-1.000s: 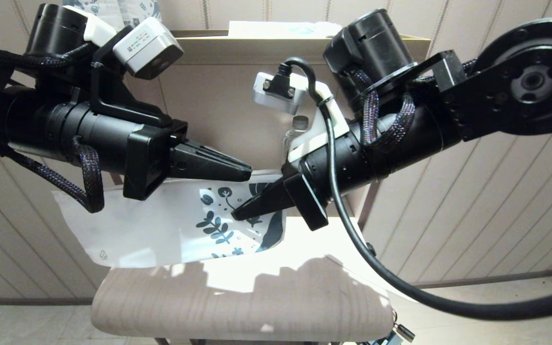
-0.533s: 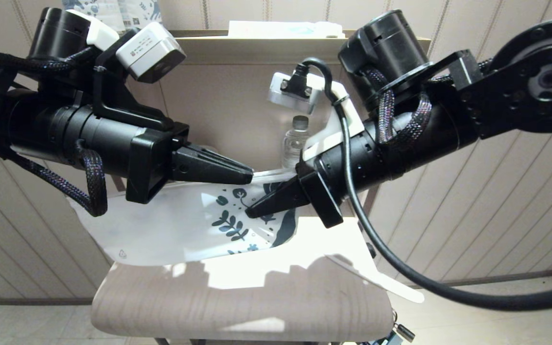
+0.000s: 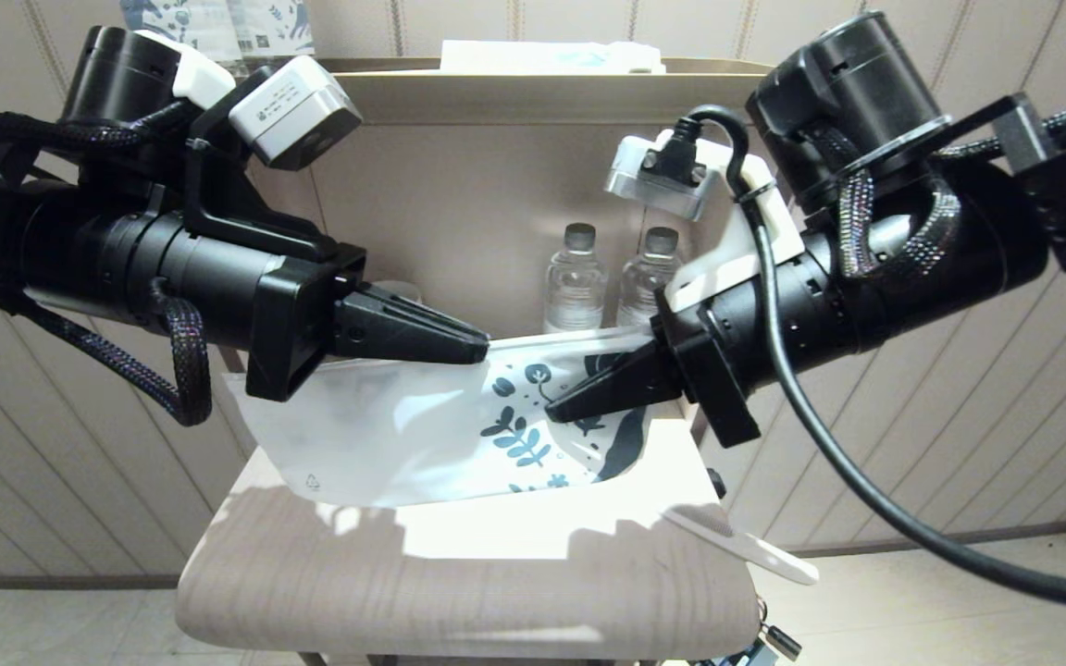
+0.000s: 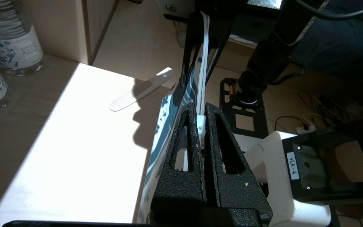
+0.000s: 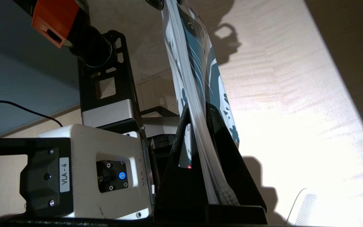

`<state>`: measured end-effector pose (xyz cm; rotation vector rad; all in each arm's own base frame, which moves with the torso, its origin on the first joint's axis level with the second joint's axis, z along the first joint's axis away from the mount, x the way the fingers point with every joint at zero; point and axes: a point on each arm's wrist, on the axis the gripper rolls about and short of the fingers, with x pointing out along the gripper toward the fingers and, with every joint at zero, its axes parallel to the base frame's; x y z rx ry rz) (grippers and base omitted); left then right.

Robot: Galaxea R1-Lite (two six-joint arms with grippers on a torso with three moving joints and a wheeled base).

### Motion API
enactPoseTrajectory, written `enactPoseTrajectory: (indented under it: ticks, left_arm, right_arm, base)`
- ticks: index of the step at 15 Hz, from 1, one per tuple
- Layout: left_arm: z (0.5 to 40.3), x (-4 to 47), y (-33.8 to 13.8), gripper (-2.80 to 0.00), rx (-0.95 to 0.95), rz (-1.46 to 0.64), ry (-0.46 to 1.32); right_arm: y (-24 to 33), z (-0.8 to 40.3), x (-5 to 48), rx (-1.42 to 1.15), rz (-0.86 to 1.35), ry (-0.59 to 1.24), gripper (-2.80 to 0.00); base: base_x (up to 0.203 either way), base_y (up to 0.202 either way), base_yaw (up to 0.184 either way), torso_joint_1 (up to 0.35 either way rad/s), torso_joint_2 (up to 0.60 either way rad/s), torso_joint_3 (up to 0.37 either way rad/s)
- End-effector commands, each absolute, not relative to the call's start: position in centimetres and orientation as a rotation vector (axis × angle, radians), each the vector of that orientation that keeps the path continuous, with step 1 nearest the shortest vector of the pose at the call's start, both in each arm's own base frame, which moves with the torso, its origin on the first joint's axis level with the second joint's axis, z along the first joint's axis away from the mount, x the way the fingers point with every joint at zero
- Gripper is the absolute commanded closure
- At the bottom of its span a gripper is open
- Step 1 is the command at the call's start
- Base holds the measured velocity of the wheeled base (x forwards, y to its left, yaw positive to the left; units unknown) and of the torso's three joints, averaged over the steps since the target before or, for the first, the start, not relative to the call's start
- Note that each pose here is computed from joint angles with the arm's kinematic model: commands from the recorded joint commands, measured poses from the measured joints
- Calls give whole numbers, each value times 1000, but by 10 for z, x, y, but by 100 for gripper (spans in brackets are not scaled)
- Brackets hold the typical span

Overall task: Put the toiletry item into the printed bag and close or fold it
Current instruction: Open the storage bag

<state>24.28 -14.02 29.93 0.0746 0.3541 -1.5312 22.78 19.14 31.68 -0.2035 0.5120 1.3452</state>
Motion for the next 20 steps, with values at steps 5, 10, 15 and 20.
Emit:
enactPoseTrajectory:
  ticks: [5,10,15,20]
  left_arm:
    - [296,243,-140,0,70,-1532,367]
    - [294,243,-140,0,66,-1533,375]
    - [294,243,-138,0,63,-1530,374]
    - [292,246,-139,0,62,-1530,381]
  right_arm:
    - [153,324,211,-202,1281,483,0]
    - [120,323,194,-192,1227,471,0]
    - [92,324,182,-164,1183,444,0]
    - [92,318,181,-161,1191,464,0]
  base:
    - [0,0,0,0,0,0]
    - [0,0,0,0,0,0]
    - [0,0,0,0,0,0]
    - [0,0,0,0,0,0]
